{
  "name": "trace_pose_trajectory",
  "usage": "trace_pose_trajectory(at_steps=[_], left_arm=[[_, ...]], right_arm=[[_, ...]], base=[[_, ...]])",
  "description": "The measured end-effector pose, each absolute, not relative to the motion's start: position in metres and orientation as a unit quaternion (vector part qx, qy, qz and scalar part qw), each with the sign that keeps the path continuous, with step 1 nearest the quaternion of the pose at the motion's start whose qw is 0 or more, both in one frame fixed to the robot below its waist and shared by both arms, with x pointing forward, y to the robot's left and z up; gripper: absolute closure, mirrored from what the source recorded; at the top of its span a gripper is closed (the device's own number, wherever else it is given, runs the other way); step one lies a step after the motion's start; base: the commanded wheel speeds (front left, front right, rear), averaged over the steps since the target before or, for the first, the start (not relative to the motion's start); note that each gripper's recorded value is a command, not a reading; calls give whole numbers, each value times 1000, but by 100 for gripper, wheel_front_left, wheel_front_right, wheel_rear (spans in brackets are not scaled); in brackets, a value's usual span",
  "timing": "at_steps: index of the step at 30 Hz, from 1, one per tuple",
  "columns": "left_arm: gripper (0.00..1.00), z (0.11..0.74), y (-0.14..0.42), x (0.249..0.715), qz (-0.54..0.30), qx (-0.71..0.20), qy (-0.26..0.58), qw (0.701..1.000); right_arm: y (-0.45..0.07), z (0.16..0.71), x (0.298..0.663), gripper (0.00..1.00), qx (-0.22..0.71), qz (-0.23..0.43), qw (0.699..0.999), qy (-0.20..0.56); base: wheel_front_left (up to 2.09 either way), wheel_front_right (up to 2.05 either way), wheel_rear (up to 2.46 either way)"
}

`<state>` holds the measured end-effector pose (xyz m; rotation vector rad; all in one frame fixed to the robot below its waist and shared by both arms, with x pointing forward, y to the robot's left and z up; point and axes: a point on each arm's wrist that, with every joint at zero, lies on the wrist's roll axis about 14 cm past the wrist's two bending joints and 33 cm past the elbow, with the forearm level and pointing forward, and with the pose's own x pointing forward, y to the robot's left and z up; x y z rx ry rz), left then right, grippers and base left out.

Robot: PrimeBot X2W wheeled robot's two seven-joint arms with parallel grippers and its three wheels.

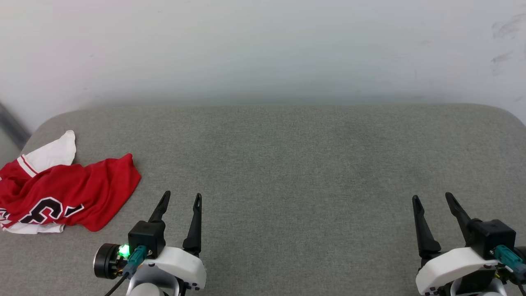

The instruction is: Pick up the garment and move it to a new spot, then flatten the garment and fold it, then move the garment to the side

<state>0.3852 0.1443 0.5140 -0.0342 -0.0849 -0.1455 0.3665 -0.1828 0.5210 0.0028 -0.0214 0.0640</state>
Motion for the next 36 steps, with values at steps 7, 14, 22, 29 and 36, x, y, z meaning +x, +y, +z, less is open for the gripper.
trace_pose_trajectory(at_steps=[7, 14, 22, 29, 36], left_arm=[[0, 512, 146, 383, -69, -17, -40, 997], [0, 511, 154, 380, -53, -29, -39, 997], [0, 511, 187, 368, 3, -38, -41, 998], [0, 512, 232, 348, 71, -34, -45, 996], [0, 512, 274, 321, 138, -30, -46, 989]], right_arm=[[-183, 522, 367, 0, -6, 32, 999, -12], [-177, 522, 371, 0, -3, 42, 999, -14], [-148, 526, 382, 0, 5, 83, 996, -19], [-108, 526, 396, 0, 6, 138, 990, -19], [-64, 529, 408, 0, 10, 197, 980, -22]], base=[[0, 0, 0], [0, 0, 0], [0, 0, 0], [0, 0, 0], [0, 0, 0]])
